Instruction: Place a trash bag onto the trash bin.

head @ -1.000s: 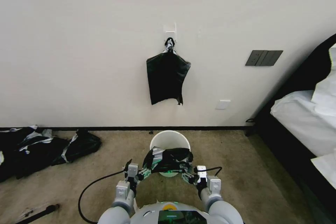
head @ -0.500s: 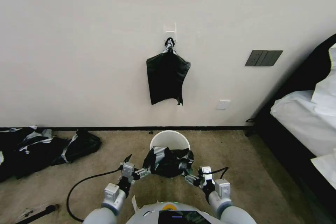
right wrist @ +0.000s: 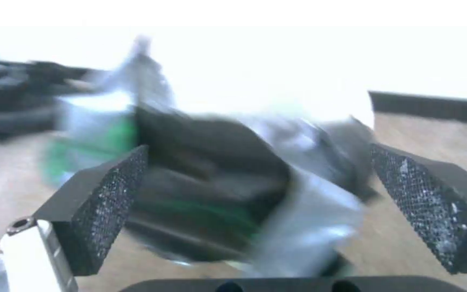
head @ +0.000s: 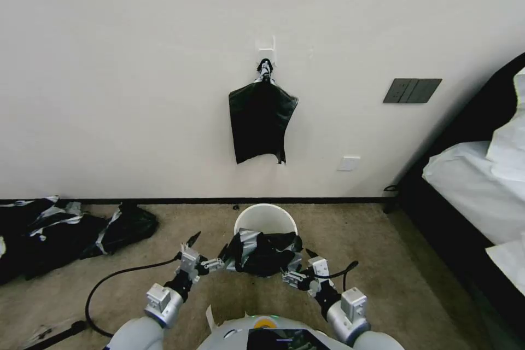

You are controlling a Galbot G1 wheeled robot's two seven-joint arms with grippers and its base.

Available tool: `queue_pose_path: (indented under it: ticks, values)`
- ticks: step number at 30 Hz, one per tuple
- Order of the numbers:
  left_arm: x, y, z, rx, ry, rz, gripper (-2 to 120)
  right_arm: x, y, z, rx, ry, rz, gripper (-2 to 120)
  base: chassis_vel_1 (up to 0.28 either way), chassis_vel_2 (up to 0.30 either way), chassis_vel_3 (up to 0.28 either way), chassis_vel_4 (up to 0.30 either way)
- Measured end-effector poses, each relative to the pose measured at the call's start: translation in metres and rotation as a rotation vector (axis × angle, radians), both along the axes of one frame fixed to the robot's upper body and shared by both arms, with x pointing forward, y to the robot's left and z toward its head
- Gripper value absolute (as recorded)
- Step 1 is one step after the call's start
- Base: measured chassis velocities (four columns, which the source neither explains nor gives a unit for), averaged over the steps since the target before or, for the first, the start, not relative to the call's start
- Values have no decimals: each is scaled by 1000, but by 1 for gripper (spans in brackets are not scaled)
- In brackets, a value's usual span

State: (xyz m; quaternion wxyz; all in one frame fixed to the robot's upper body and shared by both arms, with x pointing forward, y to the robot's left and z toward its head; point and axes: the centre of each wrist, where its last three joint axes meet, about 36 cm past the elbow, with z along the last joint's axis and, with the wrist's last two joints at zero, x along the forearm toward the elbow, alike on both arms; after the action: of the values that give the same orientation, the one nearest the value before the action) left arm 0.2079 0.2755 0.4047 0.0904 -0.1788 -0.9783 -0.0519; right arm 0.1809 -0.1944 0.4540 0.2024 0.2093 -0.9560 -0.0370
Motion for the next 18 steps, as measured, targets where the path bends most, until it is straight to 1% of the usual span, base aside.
queue_pose_path:
  ticks: [1, 2, 3, 5, 6, 8, 9, 10, 12, 13, 14, 15, 16, 18]
  values:
    - [-2, 0, 0, 1, -12, 10, 100, -2, 0, 4, 15, -20, 25, 100, 0, 0, 0, 0]
    - [-2, 0, 0, 1, -12, 10, 100, -2, 0, 4, 15, -20, 25, 100, 0, 0, 0, 0]
    - [-5, -1, 1, -3, -32, 33, 100, -3, 1, 11, 38, -57, 58, 100, 0, 0, 0, 0]
    - [-7, -3, 3, -20, -59, 76, 100, 2, 0, 22, 59, -128, 85, 100, 0, 0, 0, 0]
    - [-7, -3, 3, -20, -59, 76, 100, 2, 0, 22, 59, -128, 85, 100, 0, 0, 0, 0]
    - [-5, -8, 6, -41, -89, 134, 100, 18, -4, 38, 84, -206, 84, 100, 0, 0, 0, 0]
    - [-5, -12, 7, -49, -105, 165, 100, 28, -7, 44, 96, -220, 79, 100, 0, 0, 0, 0]
    - [-5, -15, 8, -55, -117, 190, 100, 38, -10, 50, 104, -224, 78, 100, 0, 0, 0, 0]
    - [-5, -17, 8, -57, -124, 202, 100, 42, -11, 53, 106, -224, 79, 100, 0, 0, 0, 0]
    - [-5, -20, 8, -60, -133, 222, 100, 50, -14, 59, 112, -215, 84, 100, 0, 0, 0, 0]
    - [-6, -25, 9, -64, -146, 247, 100, 66, -19, 70, 116, -196, 106, 100, 0, 0, 0, 0]
    - [-6, -25, 9, -64, -146, 247, 100, 66, -19, 70, 116, -196, 106, 100, 0, 0, 0, 0]
    - [-6, -30, 9, -64, -158, 267, 100, 87, -24, 82, 102, -169, 148, 100, 0, 0, 0, 0]
    - [-6, -34, 9, -58, -171, 286, 100, 119, -31, 88, 49, -101, 187, 100, 0, 0, 0, 0]
